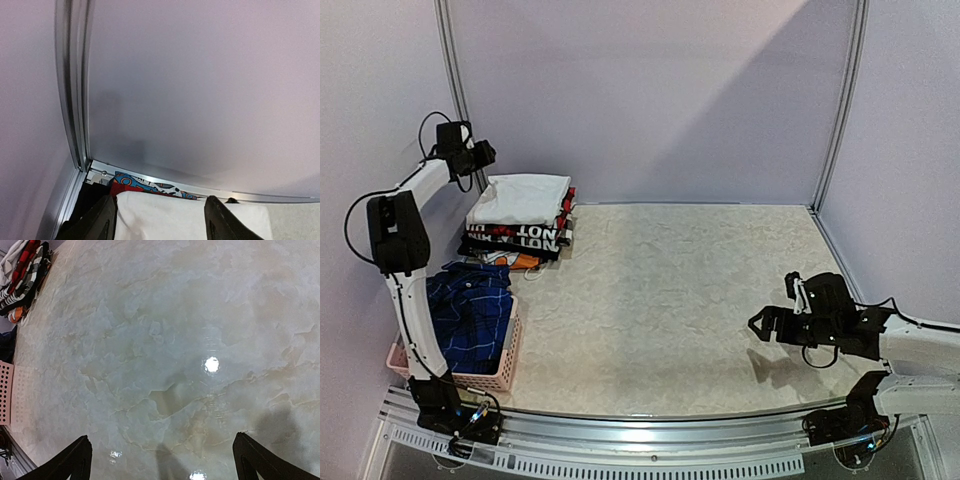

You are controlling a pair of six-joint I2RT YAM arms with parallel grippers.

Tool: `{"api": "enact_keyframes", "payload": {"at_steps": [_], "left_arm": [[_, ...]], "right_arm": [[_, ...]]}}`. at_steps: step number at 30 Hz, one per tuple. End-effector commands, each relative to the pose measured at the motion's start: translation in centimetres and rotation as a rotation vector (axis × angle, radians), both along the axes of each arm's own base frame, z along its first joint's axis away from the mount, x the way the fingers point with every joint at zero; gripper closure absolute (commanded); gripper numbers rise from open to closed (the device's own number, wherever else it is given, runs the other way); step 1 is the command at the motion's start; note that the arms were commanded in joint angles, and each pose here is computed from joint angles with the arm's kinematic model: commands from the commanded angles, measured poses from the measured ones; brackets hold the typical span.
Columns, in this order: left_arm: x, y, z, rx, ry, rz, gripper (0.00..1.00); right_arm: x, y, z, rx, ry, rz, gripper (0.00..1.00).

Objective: Fold and stack the mixed laundry pile
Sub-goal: Adjust the square-folded T-shirt at the corner of the board, then reset both arms

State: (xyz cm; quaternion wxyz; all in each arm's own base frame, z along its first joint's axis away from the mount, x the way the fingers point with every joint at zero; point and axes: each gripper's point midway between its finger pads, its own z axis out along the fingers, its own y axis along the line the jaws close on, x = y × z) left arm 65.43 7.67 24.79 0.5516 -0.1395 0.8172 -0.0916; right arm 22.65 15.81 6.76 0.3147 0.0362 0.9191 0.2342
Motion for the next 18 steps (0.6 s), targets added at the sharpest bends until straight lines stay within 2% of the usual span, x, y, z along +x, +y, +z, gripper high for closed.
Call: {"api": "enact_keyframes", "payload": {"at_steps": [1, 8, 9, 14, 18], "left_arm": [[-3.9, -0.8, 7.9, 0.053, -0.079, 0.026, 0.35], [-10.6, -2.3, 10.9, -0.035, -0.112, 0.029, 0.24], [-11.2, -2.4, 10.1, -0.053, -0.103, 0.031, 0.22], [-16.6, -5.0, 10.1, -0.041, -0.080, 0.011, 0.01], [-20.2, -7.0, 8.7, 0.003, -0.016, -0.007, 0.00]], "right_arm": [[0.5, 1.8, 2.1, 0.044, -0.025, 0.063, 0.01], [1.2, 3.4, 5.6, 0.109, -0.090, 0.119, 0.01], [1.2, 3.6, 6.2, 0.119, -0.103, 0.128, 0.01], [1.3, 3.9, 8.1, 0.147, -0.146, 0.145, 0.01], [1.2, 4.1, 9.4, 0.176, -0.187, 0.157, 0.01]]}}
